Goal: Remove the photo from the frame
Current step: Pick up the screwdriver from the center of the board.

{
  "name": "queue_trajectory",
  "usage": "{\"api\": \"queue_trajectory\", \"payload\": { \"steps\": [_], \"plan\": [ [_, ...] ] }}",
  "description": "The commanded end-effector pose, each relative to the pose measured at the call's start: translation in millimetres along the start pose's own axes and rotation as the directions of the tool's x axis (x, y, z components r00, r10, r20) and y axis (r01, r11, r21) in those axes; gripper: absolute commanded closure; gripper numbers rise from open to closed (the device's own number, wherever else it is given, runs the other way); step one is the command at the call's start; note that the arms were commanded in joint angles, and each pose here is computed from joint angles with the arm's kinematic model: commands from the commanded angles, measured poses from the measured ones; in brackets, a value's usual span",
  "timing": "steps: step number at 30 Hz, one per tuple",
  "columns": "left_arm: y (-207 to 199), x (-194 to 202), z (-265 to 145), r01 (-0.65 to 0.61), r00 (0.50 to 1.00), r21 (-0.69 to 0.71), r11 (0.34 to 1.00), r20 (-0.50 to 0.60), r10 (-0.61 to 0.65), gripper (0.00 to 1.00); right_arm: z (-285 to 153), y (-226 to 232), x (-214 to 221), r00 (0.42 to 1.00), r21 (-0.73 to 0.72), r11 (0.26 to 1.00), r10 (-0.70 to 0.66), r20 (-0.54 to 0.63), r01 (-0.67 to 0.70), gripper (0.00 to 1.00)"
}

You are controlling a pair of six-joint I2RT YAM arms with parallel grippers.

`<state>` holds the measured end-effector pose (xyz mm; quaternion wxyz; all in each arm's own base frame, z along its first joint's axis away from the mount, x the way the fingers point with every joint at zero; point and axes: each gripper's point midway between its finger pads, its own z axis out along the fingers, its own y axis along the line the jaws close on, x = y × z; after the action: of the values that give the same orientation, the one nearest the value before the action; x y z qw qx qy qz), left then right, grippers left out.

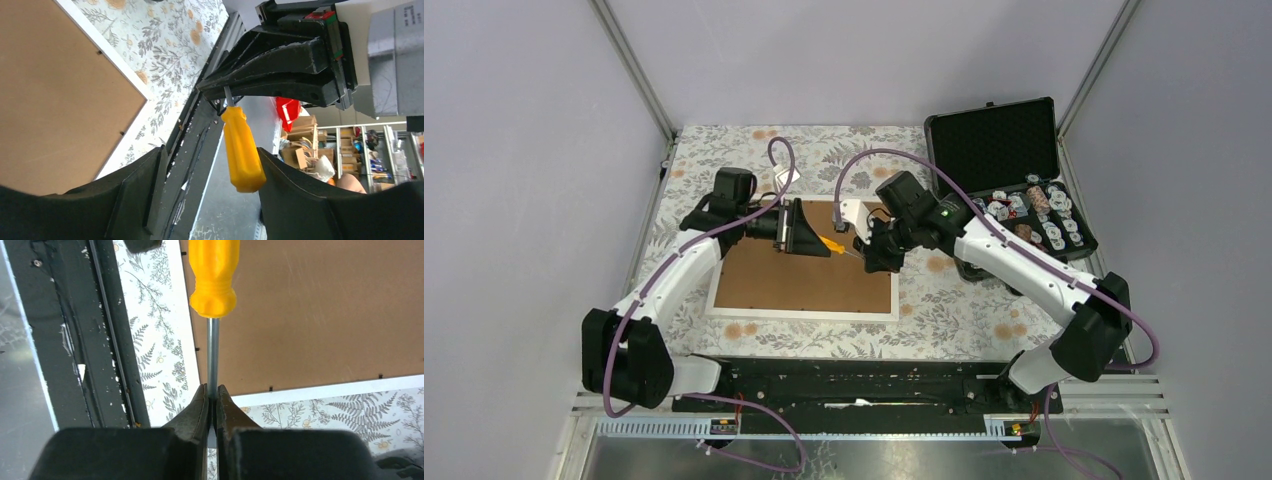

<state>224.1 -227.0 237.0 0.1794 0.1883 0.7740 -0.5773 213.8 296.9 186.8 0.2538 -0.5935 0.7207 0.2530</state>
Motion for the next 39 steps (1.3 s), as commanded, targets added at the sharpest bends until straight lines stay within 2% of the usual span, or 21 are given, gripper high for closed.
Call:
{"api": "queue_trajectory", "payload": {
  "steps": [1,4,10,16,27,33,35,37,38,39],
  "plan": [
    [-22.2,-1.9,1.7,-0.056,0.998,0.081,0.995,0.015,0.055,0.33,-7.4,-2.1,-7.6,0.996,0.052,0.995,-0.088,-0.013,0.089,1.00],
    [-16.7,-0.4,5.9,-0.036,0.999,0.068,0.997,0.010,0.036,0.40,-3.8,0.0,-9.9,0.993,0.070,0.990,-0.118,-0.026,0.119,1.00],
    [-14.7,0.9,9.3,0.012,1.000,0.091,0.996,0.016,-0.013,0.46,2.9,-3.2,-8.3,0.982,0.131,0.976,-0.164,-0.092,0.175,1.00],
    [-10.2,9.5,12.0,0.039,0.999,0.096,0.995,0.014,-0.041,0.62,7.7,-8.5,-6.1,0.973,0.180,0.962,-0.179,-0.145,0.204,1.00],
    [-11.7,13.6,13.3,0.061,0.998,0.128,0.990,0.022,-0.064,0.70,10.1,-2.3,-8.1,0.966,0.174,0.956,-0.211,-0.148,0.236,1.00],
    [-11.0,15.5,13.8,0.062,0.997,0.138,0.989,0.036,-0.068,0.71,12.3,4.0,-7.3,0.961,0.162,0.953,-0.235,-0.149,0.258,1.00],
    [-11.9,15.1,13.5,0.056,0.997,0.139,0.989,0.037,-0.062,0.79,12.7,3.0,-6.6,0.960,0.164,0.952,-0.234,-0.153,0.258,1.00],
    [-12.3,14.9,13.3,0.046,0.998,0.138,0.989,0.041,-0.052,0.94,13.2,4.5,-7.8,0.962,0.160,0.954,-0.231,-0.147,0.253,0.99],
    [-12.0,15.1,13.2,0.040,0.998,0.135,0.990,0.044,-0.046,1.00,12.6,6.2,-9.4,0.965,0.156,0.957,-0.222,-0.138,0.243,0.92],
    [-10.7,15.4,12.6,0.035,0.998,0.129,0.991,0.051,-0.042,1.00,11.1,8.7,-11.5,0.969,0.150,0.962,-0.212,-0.126,0.230,0.82]
  ]
}}
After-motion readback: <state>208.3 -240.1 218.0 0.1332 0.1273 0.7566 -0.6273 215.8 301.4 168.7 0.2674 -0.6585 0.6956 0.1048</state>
